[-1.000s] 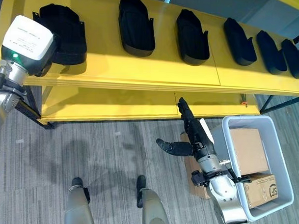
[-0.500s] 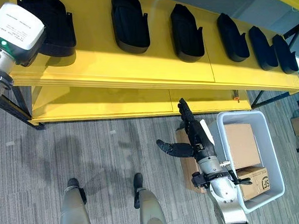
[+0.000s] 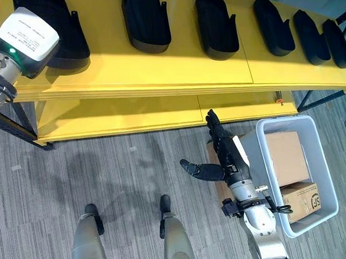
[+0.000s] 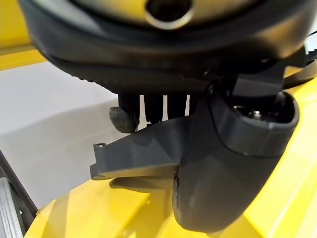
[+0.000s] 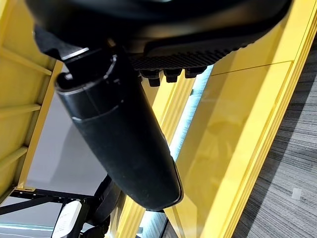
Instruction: Move parts from the plastic box to the shelf.
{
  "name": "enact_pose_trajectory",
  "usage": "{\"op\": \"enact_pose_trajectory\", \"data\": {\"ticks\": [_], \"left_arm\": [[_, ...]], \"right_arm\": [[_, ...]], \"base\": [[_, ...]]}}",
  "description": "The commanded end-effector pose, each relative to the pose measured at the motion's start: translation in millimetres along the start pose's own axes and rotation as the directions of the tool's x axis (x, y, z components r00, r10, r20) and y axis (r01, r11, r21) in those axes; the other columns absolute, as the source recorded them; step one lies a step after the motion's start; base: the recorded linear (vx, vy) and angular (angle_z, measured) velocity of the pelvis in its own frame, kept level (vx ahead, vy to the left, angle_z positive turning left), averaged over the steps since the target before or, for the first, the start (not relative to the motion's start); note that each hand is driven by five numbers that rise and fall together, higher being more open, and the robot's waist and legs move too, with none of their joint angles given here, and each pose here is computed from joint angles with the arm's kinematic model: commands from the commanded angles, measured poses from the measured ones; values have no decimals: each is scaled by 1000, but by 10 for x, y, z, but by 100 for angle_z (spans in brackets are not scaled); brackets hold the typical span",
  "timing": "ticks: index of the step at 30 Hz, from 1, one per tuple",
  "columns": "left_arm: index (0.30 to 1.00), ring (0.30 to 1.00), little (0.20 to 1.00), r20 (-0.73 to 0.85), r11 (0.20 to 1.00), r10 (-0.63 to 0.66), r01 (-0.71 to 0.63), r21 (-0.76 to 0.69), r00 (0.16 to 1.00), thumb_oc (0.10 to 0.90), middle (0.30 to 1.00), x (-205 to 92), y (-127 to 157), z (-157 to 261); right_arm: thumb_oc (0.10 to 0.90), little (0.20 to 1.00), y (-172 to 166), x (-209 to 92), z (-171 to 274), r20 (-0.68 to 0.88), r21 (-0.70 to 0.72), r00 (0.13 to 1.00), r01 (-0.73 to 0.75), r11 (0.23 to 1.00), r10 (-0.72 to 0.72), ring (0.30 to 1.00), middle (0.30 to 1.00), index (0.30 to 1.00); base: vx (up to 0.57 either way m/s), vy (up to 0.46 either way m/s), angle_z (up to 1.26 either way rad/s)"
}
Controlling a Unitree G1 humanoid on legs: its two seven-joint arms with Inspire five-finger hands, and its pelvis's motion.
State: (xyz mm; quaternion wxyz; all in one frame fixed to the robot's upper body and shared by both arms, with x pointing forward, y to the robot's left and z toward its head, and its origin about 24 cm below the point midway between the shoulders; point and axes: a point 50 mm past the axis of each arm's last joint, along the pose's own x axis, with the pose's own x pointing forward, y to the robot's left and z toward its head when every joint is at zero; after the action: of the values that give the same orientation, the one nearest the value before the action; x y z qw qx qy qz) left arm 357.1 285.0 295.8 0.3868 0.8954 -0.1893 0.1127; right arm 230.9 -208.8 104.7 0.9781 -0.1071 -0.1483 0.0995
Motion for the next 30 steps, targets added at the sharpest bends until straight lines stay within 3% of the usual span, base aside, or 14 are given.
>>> {"op": "enact_pose_trajectory", "data": {"ticks": [1, 10, 11, 12, 13, 21, 30], "left_arm": [[300, 300, 300, -152, 984, 145, -126, 128, 978, 400, 300, 17, 466, -577], [300, 300, 300, -155, 980, 109, -80, 182, 982, 400, 300, -2, 439, -658], [327, 327, 327, -154, 980, 107, -77, 186, 982, 420, 327, -4, 438, -662], [690, 690, 690, -159, 980, 100, -70, 187, 982, 678, 690, -8, 428, -672], [1000, 1000, 1000, -165, 980, 86, -54, 190, 983, 900, 1000, -16, 406, -680], [1000, 1000, 1000, -167, 978, 26, 10, 210, 986, 900, 1000, 12, 386, -722], [1000, 1000, 1000, -127, 938, -77, 115, 328, 989, 900, 1000, -74, 379, -847]], "right_arm": [[900, 1000, -322, 47, 571, 290, -81, 955, 87, 993, -60, 1000, 1000, 1000], [900, 1000, -342, 23, 577, 294, -84, 953, 97, 992, -68, 1000, 1000, 1000], [900, 1000, -344, 19, 576, 294, -85, 953, 98, 992, -69, 1000, 1000, 1000], [900, 1000, -345, 14, 579, 295, -88, 953, 98, 991, -68, 1000, 1000, 1000], [900, 1000, -347, 10, 577, 293, -91, 954, 100, 991, -69, 1000, 1000, 1000], [900, 1000, -333, 4, 599, 295, -109, 954, 82, 991, -47, 1000, 1000, 1000], [900, 1000, -336, -5, 627, 300, -108, 954, 51, 993, -17, 1000, 1000, 1000]], "base": [[6, 22, -3], [3, 13, -3], [0, 0, 0], [0, 0, 0], [0, 0, 0], [0, 0, 0], [0, -10, 1]]}}
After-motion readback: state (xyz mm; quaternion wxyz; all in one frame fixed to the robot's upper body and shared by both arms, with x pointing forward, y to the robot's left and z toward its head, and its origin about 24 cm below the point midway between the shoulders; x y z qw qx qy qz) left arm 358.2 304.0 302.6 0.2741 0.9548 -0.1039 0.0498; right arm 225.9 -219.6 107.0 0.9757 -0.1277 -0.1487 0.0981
